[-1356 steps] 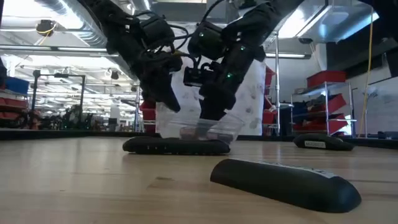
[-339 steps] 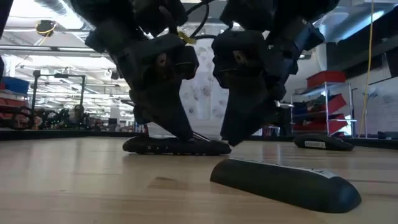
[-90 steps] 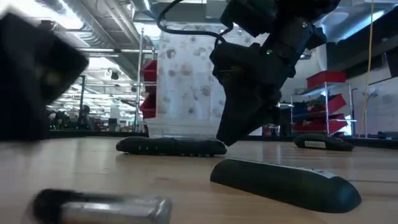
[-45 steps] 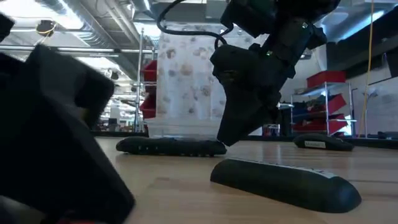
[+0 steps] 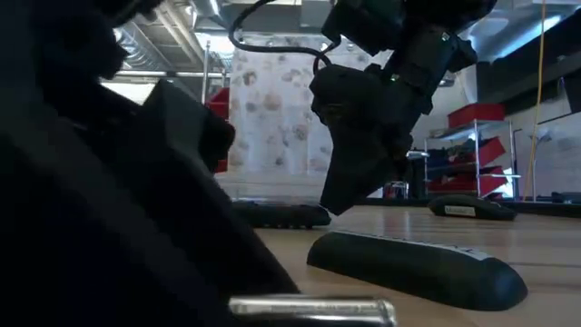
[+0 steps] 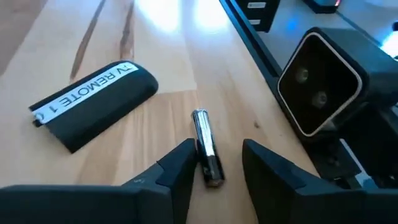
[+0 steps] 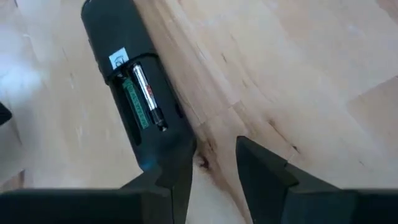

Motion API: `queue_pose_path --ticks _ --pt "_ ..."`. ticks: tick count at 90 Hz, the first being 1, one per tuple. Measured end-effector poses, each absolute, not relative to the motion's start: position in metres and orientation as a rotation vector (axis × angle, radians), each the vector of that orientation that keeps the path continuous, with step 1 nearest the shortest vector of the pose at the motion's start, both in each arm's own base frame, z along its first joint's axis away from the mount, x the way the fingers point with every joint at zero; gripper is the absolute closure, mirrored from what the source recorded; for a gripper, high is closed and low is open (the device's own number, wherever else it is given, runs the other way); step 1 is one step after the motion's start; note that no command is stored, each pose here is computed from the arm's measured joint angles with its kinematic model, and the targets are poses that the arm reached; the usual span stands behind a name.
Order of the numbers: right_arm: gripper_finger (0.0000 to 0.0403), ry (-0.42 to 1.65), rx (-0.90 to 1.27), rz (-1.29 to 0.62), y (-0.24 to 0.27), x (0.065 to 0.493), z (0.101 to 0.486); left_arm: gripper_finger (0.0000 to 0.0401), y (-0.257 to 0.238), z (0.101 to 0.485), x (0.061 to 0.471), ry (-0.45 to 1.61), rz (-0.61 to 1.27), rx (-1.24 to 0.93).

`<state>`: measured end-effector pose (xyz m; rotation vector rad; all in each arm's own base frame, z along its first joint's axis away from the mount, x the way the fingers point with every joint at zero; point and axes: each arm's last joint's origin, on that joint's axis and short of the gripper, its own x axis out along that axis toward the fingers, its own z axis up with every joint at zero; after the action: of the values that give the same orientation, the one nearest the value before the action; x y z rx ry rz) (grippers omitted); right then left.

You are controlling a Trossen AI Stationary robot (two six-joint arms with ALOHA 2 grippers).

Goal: Insert battery
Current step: Insert the silver battery into the remote

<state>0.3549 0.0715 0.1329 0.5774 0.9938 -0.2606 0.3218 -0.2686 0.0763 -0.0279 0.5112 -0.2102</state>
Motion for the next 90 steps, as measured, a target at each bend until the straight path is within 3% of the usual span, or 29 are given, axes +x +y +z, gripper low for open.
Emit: queue_pose_path --ticks 26,45,67,90 --pt "0.0298 1.011 0.583 -0.241 0.072 0.354 0.132 0.0388 -0.265 0.08 0.321 0.586 -0.157 -0.222" --pt "0.0298 0.991 0.59 -0.207 0.072 0.353 0.143 0.0392 -0.249 0.116 0.308 0.72 -0.045 -0.249" --pt "0.0298 0.91 0.607 -0.16 0.072 0.349 0.173 0.0394 -0.188 0.188 0.296 0.817 0.159 -0.159" --pt "0.0298 0.9 0.606 -0.156 0.071 0.348 0.176 0.0395 -0.104 0.186 0.329 0.978 0.143 -0.149"
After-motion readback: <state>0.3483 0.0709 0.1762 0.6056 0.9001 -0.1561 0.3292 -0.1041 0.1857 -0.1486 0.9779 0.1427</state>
